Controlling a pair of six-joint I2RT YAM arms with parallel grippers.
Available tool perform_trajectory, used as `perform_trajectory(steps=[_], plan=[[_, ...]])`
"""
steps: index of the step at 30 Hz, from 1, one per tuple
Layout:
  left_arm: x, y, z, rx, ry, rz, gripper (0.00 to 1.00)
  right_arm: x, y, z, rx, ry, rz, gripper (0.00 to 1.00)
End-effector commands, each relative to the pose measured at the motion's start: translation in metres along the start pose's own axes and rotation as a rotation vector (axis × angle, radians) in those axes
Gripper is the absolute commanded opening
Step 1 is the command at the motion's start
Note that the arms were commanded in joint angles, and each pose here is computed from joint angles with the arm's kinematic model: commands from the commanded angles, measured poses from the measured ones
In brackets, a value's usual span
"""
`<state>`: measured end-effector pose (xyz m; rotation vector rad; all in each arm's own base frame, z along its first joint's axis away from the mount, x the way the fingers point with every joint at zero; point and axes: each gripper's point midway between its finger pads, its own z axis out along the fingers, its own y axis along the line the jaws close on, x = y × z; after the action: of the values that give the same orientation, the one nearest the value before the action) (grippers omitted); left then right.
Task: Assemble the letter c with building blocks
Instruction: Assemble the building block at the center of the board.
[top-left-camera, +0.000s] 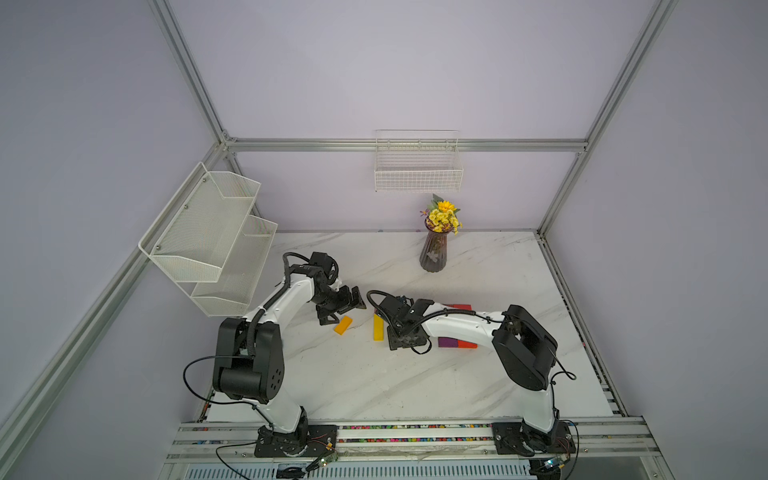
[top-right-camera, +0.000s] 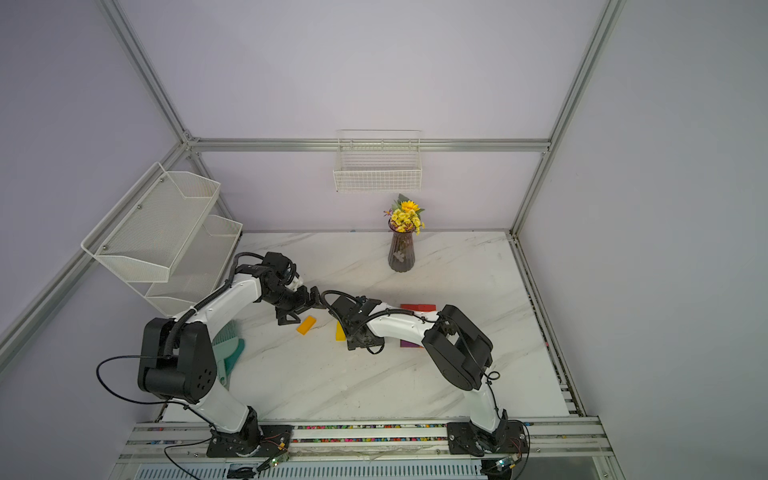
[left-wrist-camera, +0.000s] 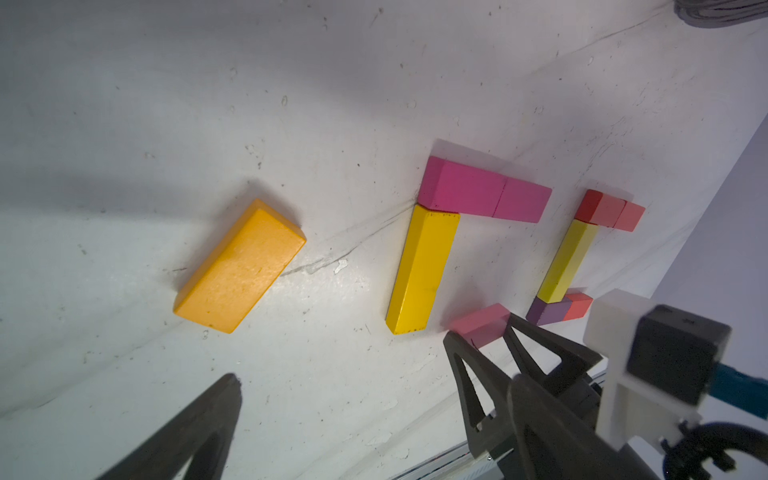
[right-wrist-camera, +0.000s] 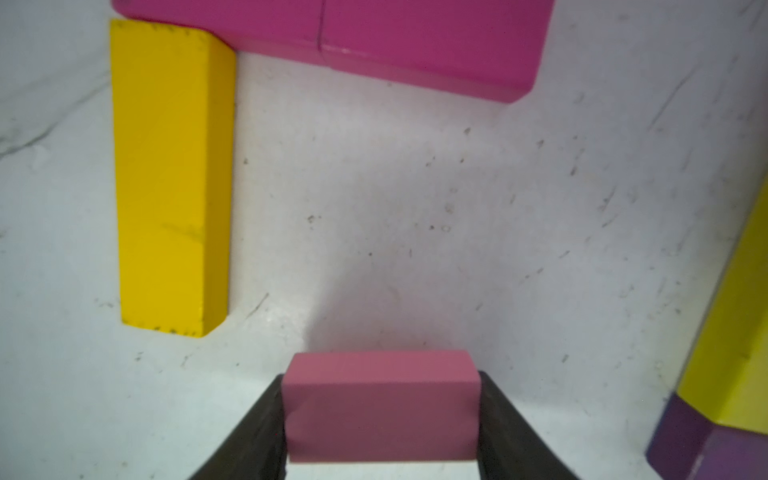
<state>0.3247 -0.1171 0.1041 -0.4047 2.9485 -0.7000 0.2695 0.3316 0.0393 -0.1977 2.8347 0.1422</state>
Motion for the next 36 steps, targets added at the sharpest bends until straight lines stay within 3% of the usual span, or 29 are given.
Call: perform_trajectory(steps=[1, 7, 13, 23, 36], plan=[[-0.001, -0.006, -0.009, 0.042, -0.03, 0.009, 1.0, -0.001, 0.02, -0.025, -0.047, -0.047, 0.036, 0.55], [0.002, -0.004, -0.007, 0.048, -0.031, -0.004, 1.0, 0.018, 0.054, -0.029, -0.107, -0.062, 0.104, 0.55], [0.001, -0.004, -0.006, 0.051, -0.033, -0.006, 1.0, 0.04, 0.074, -0.017, -0.08, -0.059, 0.147, 0.55], [-0.004, -0.006, -0.003, 0.062, -0.031, -0.013, 1.0, 0.044, 0.062, -0.002, 0.012, -0.083, 0.205, 0.56], [-0.013, -0.009, 0.0, 0.07, -0.031, -0.024, 1.0, 0.034, 0.052, 0.01, 0.032, -0.061, 0.201, 0.58]])
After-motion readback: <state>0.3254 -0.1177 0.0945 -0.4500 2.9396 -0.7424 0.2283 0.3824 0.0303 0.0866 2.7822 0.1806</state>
